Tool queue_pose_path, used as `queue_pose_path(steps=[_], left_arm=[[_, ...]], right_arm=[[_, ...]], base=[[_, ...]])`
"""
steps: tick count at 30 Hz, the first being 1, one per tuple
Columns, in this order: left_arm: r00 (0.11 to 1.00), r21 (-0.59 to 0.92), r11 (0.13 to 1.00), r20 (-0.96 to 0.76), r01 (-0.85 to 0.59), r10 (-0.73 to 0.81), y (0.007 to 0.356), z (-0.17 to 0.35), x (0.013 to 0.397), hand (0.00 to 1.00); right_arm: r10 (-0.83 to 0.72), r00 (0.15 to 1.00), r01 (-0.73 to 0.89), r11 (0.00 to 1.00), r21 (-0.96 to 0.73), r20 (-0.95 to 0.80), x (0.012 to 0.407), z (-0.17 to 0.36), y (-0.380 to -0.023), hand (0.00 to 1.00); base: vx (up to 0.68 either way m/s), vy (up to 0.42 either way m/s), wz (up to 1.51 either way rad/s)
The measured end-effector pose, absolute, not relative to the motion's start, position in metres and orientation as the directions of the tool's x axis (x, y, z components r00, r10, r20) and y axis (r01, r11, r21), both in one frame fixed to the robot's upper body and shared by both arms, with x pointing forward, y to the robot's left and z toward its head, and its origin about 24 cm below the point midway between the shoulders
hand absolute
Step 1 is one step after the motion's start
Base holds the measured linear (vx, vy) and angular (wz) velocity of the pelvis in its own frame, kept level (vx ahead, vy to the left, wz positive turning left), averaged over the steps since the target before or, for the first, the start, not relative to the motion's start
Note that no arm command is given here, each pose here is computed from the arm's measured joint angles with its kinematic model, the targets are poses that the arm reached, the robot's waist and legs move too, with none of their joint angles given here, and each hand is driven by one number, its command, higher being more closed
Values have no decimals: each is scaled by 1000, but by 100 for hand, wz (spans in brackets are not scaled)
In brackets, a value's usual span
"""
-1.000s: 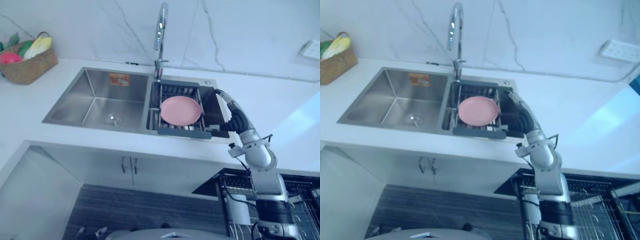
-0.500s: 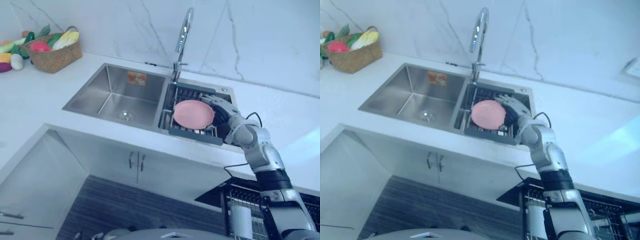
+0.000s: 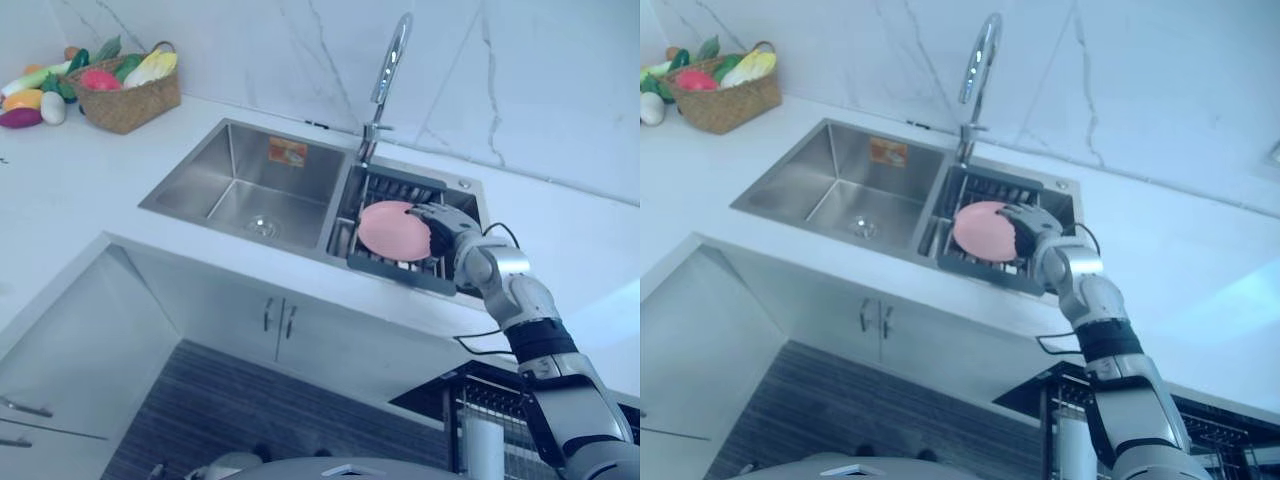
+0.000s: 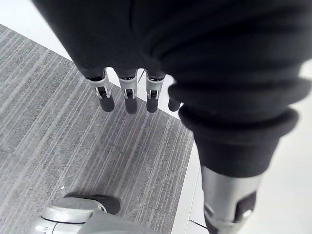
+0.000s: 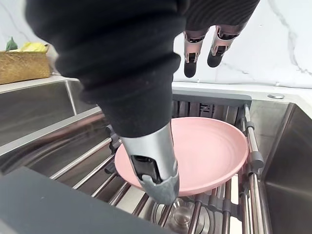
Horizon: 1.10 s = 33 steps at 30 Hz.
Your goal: Walk over to the sink, pick up the cup, carry it to the dishwasher, place the cup inside the dishwasher, then close the dishwasher door
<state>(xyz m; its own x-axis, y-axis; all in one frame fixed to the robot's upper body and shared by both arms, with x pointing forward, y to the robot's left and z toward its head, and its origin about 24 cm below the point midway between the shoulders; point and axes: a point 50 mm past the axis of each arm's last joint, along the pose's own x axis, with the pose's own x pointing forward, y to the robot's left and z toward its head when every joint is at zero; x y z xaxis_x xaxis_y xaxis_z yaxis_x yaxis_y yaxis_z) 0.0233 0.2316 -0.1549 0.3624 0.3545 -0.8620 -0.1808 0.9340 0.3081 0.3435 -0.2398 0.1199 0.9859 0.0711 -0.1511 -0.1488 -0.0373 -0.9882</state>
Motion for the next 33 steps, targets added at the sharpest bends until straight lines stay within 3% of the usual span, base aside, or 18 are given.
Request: queue_pose_path(steps=[16,33], left_arm=[[397,329,933,-845,-146,360,228,-153,33,0],[427,316,925,-822,-209,377,232,-148,44,0]], right_arm=[[-82,987,-139,-19,-990,-137,352,114,-262,0],[-77,997,-7,-29,-1000,-5,368,144,-256,0]], base=[[4,25,2],[2,34,7]])
